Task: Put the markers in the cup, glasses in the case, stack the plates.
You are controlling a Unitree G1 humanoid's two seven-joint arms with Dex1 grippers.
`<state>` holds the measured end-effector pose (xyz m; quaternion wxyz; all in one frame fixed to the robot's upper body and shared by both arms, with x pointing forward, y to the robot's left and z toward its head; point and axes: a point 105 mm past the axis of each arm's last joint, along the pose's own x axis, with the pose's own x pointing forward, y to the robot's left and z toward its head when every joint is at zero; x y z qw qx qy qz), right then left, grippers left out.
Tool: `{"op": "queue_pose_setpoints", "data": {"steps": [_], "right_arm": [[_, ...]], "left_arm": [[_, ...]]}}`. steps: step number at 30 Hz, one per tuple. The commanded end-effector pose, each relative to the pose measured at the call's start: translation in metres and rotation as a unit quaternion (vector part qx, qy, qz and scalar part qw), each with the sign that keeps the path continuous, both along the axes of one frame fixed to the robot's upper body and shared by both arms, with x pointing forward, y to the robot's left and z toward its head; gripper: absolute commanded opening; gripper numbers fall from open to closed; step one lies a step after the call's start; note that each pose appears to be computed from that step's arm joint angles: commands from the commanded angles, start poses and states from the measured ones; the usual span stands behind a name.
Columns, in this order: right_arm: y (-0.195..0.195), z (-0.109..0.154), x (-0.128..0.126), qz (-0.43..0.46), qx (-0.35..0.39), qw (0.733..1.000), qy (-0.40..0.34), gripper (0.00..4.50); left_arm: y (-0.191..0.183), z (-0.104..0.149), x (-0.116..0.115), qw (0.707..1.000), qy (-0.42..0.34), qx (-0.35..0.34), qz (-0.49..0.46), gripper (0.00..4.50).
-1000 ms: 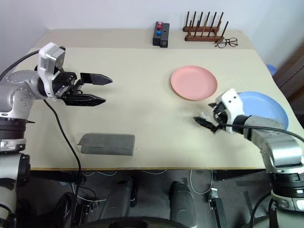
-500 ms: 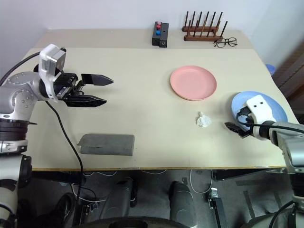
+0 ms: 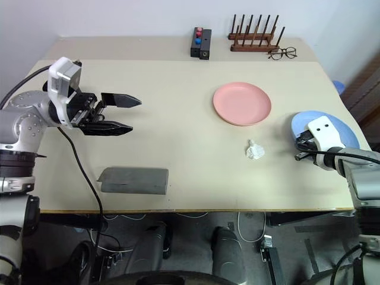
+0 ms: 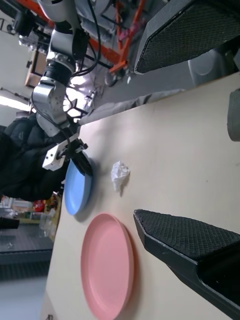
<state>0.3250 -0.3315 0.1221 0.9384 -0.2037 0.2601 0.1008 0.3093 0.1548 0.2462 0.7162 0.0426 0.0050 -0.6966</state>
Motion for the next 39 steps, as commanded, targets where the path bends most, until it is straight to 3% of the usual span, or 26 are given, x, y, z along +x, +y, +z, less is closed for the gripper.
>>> {"op": "queue_pose_setpoints", "data": {"steps": [1, 8, 12, 18, 24, 27, 31, 34, 36, 39], "right_arm": [[0.004, 0.033, 0.022, 0.016, -0.021, 0.996, -0.080, 0.02], [0.046, 0.080, 0.064, 0.056, 0.029, 0.978, -0.197, 0.02], [0.112, 0.089, 0.085, 0.139, 0.049, 0.962, -0.231, 0.02], [0.164, 0.068, 0.096, 0.203, 0.062, 0.953, -0.217, 0.02], [0.162, 0.032, 0.097, 0.215, 0.044, 0.961, -0.167, 0.02], [0.172, 0.037, 0.090, 0.240, 0.098, 0.953, -0.155, 1.05], [0.181, 0.041, 0.082, 0.268, 0.105, 0.945, -0.153, 3.07], [0.177, 0.063, 0.084, 0.249, 0.139, 0.940, -0.187, 4.47], [0.156, 0.087, 0.078, 0.227, 0.185, 0.930, -0.220, 4.47], [0.127, 0.084, 0.064, 0.204, 0.171, 0.943, -0.200, 4.47]], "left_arm": [[0.000, 0.015, -0.001, 0.999, -0.041, -0.014, 0.005, 4.50], [0.002, 0.012, 0.001, 0.999, -0.038, -0.014, 0.012, 4.50], [0.002, 0.015, 0.000, 0.999, -0.044, -0.016, 0.015, 4.50], [0.004, 0.013, -0.003, 0.999, -0.038, -0.016, 0.022, 4.50], [0.008, 0.009, -0.008, 0.999, -0.032, -0.012, 0.031, 4.50], [0.011, 0.009, -0.009, 0.999, -0.032, -0.010, 0.036, 4.50], [0.011, 0.009, -0.008, 0.999, -0.031, -0.012, 0.037, 4.50], [0.008, 0.010, -0.007, 0.999, -0.032, -0.015, 0.034, 4.50], [0.008, 0.010, -0.007, 0.999, -0.031, -0.014, 0.032, 4.50], [0.008, 0.008, -0.011, 1.000, -0.018, -0.010, 0.021, 4.50]]}}
